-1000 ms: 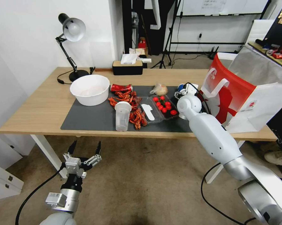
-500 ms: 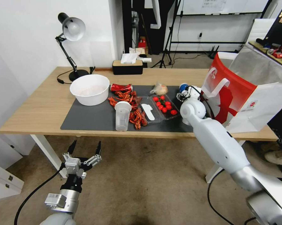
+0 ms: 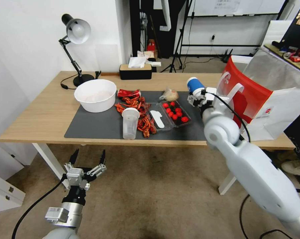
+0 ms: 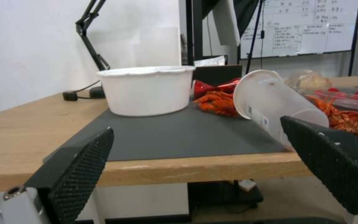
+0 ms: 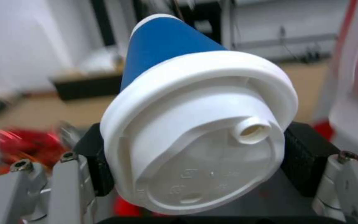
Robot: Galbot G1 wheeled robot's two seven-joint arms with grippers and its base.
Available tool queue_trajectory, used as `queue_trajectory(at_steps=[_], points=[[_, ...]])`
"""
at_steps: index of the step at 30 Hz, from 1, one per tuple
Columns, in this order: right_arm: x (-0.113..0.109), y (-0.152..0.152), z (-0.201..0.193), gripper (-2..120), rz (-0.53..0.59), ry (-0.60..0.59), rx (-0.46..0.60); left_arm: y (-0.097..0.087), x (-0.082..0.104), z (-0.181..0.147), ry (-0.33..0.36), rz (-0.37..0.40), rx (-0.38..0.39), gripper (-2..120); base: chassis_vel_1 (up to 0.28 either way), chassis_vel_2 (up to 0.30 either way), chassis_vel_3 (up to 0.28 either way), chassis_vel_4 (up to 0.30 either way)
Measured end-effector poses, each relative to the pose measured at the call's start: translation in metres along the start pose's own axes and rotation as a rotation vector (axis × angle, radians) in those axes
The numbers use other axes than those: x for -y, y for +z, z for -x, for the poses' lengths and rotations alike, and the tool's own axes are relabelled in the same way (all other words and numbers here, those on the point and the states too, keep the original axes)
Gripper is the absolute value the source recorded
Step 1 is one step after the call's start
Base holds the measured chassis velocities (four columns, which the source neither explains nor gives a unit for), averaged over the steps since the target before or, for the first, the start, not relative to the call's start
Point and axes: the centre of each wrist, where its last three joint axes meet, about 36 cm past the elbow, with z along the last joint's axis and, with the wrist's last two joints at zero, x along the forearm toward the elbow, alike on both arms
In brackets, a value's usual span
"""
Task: Pick up the trash from the table and place it into the takeout bag.
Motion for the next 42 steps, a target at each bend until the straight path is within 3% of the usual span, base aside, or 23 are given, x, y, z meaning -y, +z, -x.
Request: queue_trajectory(at_steps=[6, 8, 10, 15, 16, 20, 24, 27, 33, 42], points=[[0.019, -0.036, -0.026, 72, 0.015, -0.081, 0.255, 0.003, 0.005, 0.005, 0.004, -0.011, 0.007, 100, 0.000, 0.000, 0.000, 0.000], [0.022, -0.044, -0.029, 72, 0.010, -0.075, 0.292, 0.003, 0.005, 0.005, 0.005, -0.013, 0.007, 100, 0.000, 0.000, 0.000, 0.000], [0.034, -0.062, -0.036, 72, -0.014, -0.006, 0.416, 0.005, 0.006, 0.006, 0.007, -0.015, 0.004, 100, 0.000, 0.000, 0.000, 0.000], [0.048, -0.074, -0.037, 72, -0.040, 0.123, 0.477, 0.006, 0.005, 0.006, 0.010, -0.014, 0.002, 100, 0.000, 0.000, 0.000, 0.000], [0.069, -0.085, -0.032, 72, -0.050, 0.237, 0.501, 0.006, 0.005, 0.006, 0.012, -0.012, 0.002, 100, 0.000, 0.000, 0.000, 0.000], [0.094, -0.099, -0.021, 72, -0.031, 0.358, 0.422, 0.007, 0.005, 0.007, 0.026, -0.014, 0.002, 100, 0.000, 0.000, 0.000, 0.000], [0.106, -0.102, -0.014, 72, -0.035, 0.416, 0.361, 0.008, 0.006, 0.008, 0.031, -0.017, 0.004, 100, 0.000, 0.000, 0.000, 0.000], [0.116, -0.103, -0.008, 84, -0.044, 0.460, 0.322, 0.008, 0.006, 0.008, 0.032, -0.020, 0.003, 100, 0.000, 0.000, 0.000, 0.000], [0.119, -0.103, -0.006, 99, -0.050, 0.471, 0.307, 0.008, 0.005, 0.008, 0.033, -0.018, 0.003, 100, 0.000, 0.000, 0.000, 0.000], [0.108, -0.102, -0.011, 100, -0.025, 0.401, 0.289, 0.006, 0.003, 0.008, 0.031, -0.017, 0.009, 100, 0.000, 0.000, 0.000, 0.000]])
